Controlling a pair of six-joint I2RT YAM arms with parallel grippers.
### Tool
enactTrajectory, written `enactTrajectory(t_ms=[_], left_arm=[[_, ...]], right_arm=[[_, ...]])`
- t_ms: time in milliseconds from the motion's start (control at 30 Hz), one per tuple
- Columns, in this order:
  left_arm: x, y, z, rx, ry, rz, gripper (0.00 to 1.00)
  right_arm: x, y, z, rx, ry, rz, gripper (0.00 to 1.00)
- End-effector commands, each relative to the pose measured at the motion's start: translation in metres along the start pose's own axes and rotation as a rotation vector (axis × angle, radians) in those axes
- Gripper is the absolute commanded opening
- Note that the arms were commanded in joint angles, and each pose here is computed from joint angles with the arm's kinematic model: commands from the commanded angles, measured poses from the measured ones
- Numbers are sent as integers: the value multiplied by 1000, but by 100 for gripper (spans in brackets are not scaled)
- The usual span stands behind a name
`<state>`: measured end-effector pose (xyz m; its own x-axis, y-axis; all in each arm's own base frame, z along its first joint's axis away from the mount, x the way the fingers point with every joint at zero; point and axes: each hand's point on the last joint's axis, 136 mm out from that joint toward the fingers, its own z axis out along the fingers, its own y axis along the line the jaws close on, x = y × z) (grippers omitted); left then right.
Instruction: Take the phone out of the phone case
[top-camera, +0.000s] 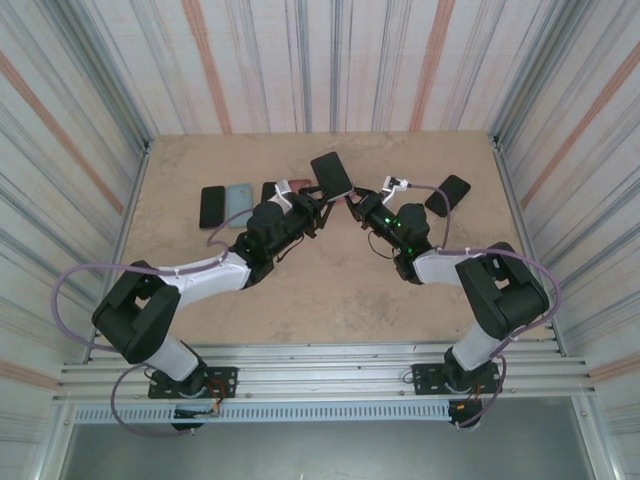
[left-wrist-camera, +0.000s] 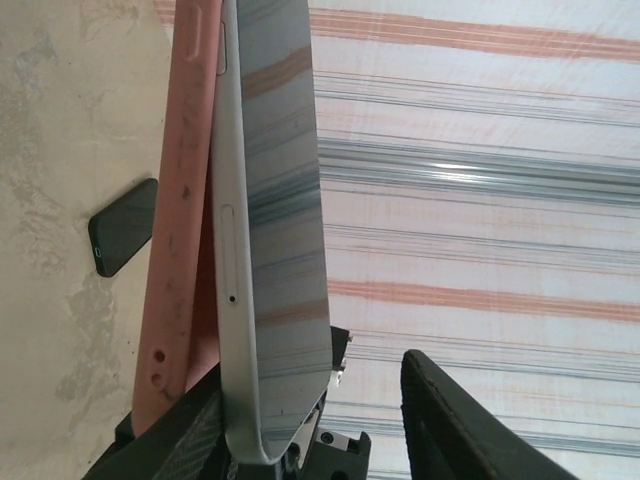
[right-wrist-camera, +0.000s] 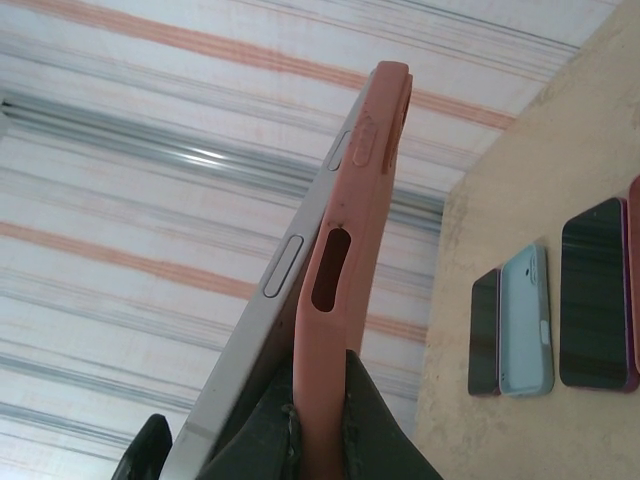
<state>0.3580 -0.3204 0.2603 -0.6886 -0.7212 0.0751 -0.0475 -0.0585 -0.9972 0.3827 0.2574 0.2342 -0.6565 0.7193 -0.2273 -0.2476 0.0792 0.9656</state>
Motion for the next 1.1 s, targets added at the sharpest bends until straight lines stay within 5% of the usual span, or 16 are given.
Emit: enactTrajectory(t_ms=[0, 667, 1067], left_arm=[[-7, -29, 5, 89, -34, 1, 41], [12, -63, -2, 159, 47, 39, 1], [59, -66, -3, 129, 201, 83, 0]], right_arm=[[4, 22, 0, -103, -8, -38, 0], [0, -6, 1, 11, -68, -13, 0], [-28, -44, -8, 261, -231, -84, 0]])
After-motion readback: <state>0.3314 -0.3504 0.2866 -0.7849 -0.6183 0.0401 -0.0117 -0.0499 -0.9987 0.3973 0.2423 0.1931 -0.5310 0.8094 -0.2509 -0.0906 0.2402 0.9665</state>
